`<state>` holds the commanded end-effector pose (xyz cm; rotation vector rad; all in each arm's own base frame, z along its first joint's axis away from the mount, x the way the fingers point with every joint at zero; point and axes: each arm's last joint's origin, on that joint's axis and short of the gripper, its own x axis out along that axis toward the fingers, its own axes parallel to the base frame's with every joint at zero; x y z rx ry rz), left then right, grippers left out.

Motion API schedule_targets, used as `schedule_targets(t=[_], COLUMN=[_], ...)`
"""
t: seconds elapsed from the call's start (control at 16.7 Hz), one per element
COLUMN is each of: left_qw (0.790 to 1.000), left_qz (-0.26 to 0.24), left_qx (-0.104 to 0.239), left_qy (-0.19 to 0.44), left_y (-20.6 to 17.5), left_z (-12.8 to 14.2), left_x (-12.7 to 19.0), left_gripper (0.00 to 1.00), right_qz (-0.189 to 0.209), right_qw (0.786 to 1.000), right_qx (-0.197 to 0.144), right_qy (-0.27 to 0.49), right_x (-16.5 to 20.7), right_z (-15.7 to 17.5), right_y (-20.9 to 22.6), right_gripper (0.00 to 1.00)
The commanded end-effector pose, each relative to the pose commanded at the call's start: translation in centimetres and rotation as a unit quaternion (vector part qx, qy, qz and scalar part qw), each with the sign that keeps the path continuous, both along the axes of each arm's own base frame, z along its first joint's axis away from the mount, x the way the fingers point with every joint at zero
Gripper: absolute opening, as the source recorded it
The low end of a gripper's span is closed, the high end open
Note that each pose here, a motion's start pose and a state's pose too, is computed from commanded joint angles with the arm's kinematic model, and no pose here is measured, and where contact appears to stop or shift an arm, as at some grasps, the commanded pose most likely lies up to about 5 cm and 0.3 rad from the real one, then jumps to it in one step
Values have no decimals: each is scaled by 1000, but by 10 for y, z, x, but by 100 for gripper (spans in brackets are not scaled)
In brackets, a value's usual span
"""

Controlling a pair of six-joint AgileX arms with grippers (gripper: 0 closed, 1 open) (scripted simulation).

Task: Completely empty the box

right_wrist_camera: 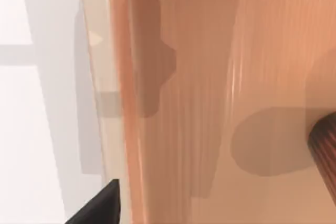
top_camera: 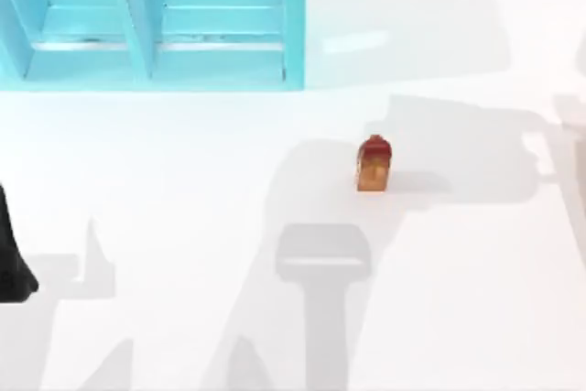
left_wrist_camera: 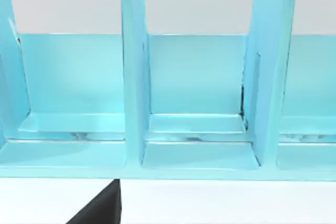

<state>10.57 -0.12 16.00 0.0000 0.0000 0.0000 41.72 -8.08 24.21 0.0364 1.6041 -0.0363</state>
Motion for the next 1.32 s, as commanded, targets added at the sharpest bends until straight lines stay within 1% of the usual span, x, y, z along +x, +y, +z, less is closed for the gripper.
schedule_targets(t=[0.12, 0.3, 0.42, 0.72, 0.9, 1.2, 1.32], left_qw=[1000, 1000, 1000, 1000, 1000, 1000, 1000], left_qz=[0, 0, 0, 0, 0, 0, 0], left_qx=[0, 0, 0, 0, 0, 0, 0], left_qy=[0, 0, 0, 0, 0, 0, 0], left_y=[0, 0, 0, 0, 0, 0, 0], left_z=[0, 0, 0, 0, 0, 0, 0], left_x=[0, 0, 0, 0, 0, 0, 0], left_gripper=[100, 100, 100, 100, 100, 100, 100], right_qz=[6, 13, 14, 14, 13, 14, 14], right_qw=[1000, 1000, 1000, 1000, 1000, 1000, 1000], right_qx=[1, 1, 2, 2, 3, 0, 1], right_qy=[-9, -16, -17, -16, -15, -20, -18], right_x=[-22, -50, -60, -59, -58, -58, -60], right_z=[9, 16, 17, 16, -3, -62, -78], right_y=[-42, -82, -93, -93, -94, -94, -93], right_gripper=[100, 100, 100, 100, 100, 100, 100])
